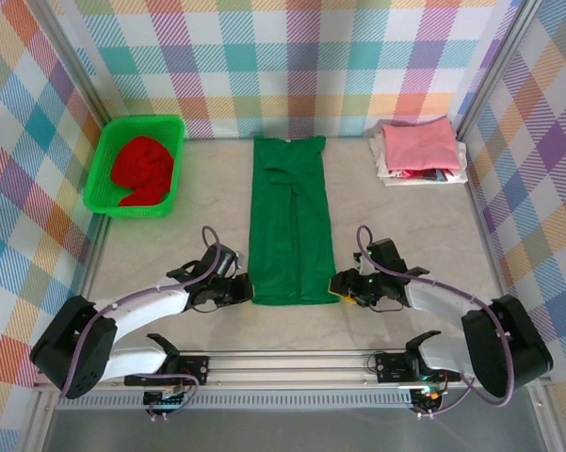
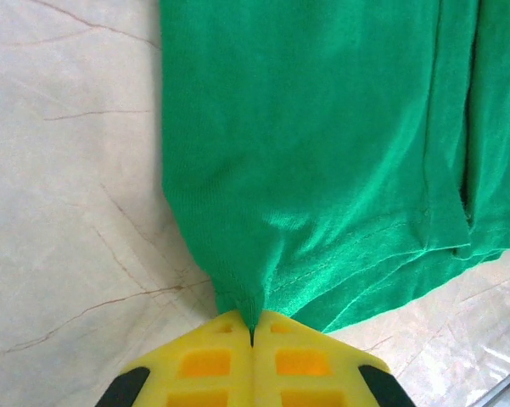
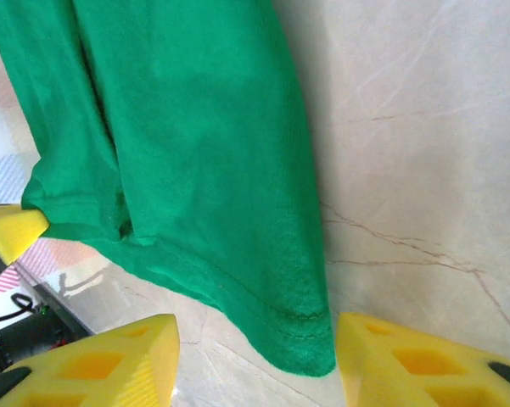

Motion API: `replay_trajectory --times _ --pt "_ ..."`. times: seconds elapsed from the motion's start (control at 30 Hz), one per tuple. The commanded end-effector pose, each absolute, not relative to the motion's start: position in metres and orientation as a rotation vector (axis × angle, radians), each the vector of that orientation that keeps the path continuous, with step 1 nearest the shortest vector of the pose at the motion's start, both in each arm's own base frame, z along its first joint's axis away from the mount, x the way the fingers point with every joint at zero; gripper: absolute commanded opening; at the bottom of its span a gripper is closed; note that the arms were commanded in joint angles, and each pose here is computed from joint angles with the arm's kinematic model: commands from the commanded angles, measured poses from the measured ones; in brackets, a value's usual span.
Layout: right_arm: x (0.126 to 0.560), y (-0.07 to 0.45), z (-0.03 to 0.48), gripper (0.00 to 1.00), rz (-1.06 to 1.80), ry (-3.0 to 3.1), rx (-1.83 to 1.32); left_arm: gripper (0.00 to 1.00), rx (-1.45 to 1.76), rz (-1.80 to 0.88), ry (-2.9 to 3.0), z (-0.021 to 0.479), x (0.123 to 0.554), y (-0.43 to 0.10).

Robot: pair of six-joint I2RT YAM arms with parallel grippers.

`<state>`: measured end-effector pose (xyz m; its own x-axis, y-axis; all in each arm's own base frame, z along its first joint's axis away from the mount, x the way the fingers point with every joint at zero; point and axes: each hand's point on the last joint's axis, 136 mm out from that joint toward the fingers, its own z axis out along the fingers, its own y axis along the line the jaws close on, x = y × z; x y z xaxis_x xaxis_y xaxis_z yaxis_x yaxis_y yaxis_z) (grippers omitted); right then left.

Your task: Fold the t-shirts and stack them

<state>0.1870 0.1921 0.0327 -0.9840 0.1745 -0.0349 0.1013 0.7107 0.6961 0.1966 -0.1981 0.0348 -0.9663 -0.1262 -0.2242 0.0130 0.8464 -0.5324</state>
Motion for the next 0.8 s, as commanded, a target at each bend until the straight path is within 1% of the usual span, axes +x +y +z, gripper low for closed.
replay_trajectory --times 0.0,0.33,0.47,0.57,0.63,0.7,0.77 --pt "0.184 0.206 0.034 0.50 1.254 2.829 0.222 0.00 -0.062 -0.780 2.773 0.030 0.191 -0.195" --pt "0.191 0.200 0.032 0.44 1.161 2.832 0.226 0.00 -0.086 -0.785 2.770 0.026 0.188 -0.192" --pt "0.192 0.206 0.032 0.36 1.202 2.829 0.206 0.00 -0.087 -0.786 2.761 0.026 0.189 -0.193" --pt "0.195 0.214 0.036 0.28 1.214 2.826 0.165 0.00 -0.081 -0.798 2.759 0.026 0.190 -0.195" --pt "0.196 0.220 0.038 0.25 1.211 2.829 0.129 0.00 -0.079 -0.799 2.757 0.026 0.190 -0.195" --pt "0.197 0.221 0.036 0.18 1.187 2.846 0.128 0.00 -0.074 -0.801 2.755 0.027 0.189 -0.195" --pt "0.196 0.218 0.033 0.13 1.148 2.872 0.153 0.00 -0.078 -0.788 2.753 0.028 0.189 -0.192"
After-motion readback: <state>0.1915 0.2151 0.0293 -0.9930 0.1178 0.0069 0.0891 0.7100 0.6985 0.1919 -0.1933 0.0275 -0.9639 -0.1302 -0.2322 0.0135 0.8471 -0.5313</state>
